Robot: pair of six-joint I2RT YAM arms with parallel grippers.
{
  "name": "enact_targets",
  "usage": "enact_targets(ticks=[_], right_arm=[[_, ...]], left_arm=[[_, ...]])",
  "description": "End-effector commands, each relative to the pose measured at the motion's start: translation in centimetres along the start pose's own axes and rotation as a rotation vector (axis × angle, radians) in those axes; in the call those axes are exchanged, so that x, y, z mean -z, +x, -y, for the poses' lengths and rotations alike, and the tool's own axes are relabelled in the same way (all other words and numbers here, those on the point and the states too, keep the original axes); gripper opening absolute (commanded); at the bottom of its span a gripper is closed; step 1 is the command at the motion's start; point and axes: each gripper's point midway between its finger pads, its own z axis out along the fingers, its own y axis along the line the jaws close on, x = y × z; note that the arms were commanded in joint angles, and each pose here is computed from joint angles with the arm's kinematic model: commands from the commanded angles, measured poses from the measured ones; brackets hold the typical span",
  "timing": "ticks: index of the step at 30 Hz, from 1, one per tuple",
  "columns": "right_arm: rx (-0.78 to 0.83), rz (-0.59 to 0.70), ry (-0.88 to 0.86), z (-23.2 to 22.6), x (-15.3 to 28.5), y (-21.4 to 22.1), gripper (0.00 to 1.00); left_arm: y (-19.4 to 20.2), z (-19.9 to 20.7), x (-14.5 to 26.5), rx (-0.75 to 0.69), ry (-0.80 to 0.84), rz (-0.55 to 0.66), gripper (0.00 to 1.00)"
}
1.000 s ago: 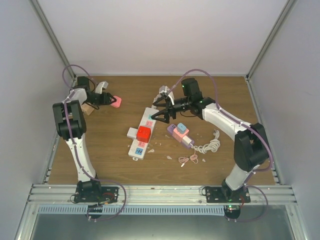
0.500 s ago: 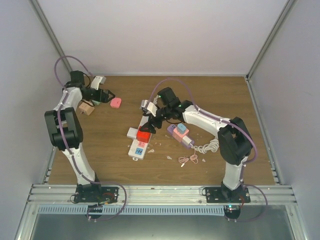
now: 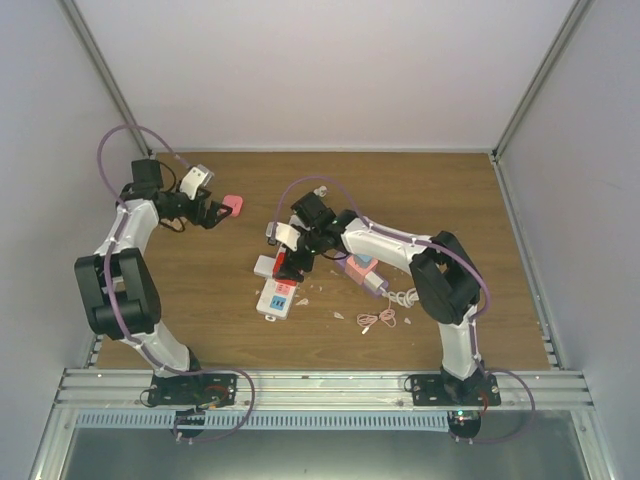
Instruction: Pull the plug off the socket
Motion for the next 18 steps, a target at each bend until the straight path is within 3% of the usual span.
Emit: enact_targets(ticks=[1, 5, 9, 18], right_arm=[[0.026, -0.079, 0.025, -0.1, -0.9, 1.4, 0.96], [0.028, -0.102, 0.025, -0.2, -1.0, 2.2, 0.9], [0.035, -0.109, 0.026, -0.4, -0.8, 2.6, 0.76], [0.074, -0.114, -0.002, -1.4, -0.2, 3.2, 0.56]], left_arm=[[-1.2, 3.3, 1.6, -0.227, 0.106, 0.113, 0.99], [0.5, 6.8, 1.7, -0.291, 0.28, 0.145, 0.99], [2.9, 9.3, 1.4, -0.379, 0.401, 0.188, 0.99], [7.1, 11.8, -0.5, -0.581, 0.441, 0.187, 0.99]])
